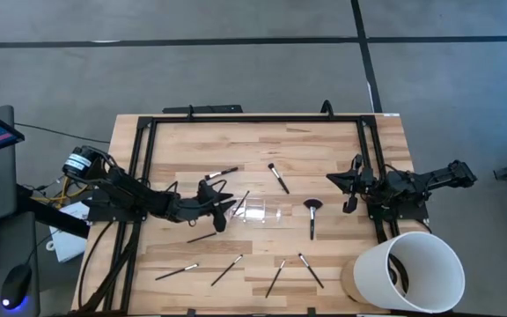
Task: Put items in baskets/containers
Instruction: Put the eyeshadow brush into the left section of the transparent organizer
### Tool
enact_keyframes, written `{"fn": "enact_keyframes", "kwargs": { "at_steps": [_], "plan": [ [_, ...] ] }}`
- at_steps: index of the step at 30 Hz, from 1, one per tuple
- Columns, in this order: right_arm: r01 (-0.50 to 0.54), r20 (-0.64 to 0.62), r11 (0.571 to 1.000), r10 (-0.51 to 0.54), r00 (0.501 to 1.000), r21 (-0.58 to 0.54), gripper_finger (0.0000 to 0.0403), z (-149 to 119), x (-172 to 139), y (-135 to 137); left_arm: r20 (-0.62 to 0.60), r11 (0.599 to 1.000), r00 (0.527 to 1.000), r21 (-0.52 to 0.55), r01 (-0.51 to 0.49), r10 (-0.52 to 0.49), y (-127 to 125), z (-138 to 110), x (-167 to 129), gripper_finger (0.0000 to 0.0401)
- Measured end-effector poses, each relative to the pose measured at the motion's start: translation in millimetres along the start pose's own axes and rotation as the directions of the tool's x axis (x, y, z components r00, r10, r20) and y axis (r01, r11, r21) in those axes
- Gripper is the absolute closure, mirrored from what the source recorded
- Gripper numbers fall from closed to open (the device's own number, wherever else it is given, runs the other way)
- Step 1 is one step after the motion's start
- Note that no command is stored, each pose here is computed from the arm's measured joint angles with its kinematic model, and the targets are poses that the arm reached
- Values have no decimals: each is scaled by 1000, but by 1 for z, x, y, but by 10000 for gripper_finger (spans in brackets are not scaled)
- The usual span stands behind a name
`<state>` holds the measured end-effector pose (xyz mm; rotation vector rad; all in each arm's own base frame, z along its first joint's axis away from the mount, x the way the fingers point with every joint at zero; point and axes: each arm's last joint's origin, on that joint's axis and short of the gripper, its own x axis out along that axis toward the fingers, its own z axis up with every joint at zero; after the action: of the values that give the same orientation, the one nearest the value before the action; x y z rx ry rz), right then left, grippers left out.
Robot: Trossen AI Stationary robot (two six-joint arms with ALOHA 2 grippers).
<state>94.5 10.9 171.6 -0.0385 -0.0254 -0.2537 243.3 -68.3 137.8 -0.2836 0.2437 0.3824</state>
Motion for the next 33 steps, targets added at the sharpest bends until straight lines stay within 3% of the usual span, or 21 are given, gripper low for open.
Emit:
{"fn": "enact_keyframes", "kwargs": {
  "at_steps": [8,13,20,25,33],
  "plan": [
    [0,0,1000,0,1000,0,403,0,0,0,74,990,989,74,124,-129,-8,41,-23,285],
    [0,0,1000,0,1000,0,403,0,0,0,-59,977,993,183,108,-99,-20,71,-41,285],
    [0,0,1000,0,1000,24,403,0,0,0,-294,975,954,184,125,-67,-37,102,-55,285],
    [-6,0,1000,6,1000,26,403,0,0,0,-498,976,865,152,156,-60,-45,91,-50,285],
    [-6,0,1000,6,1000,26,403,0,0,0,-790,987,612,64,148,-40,-54,49,-30,285]
  ]
}}
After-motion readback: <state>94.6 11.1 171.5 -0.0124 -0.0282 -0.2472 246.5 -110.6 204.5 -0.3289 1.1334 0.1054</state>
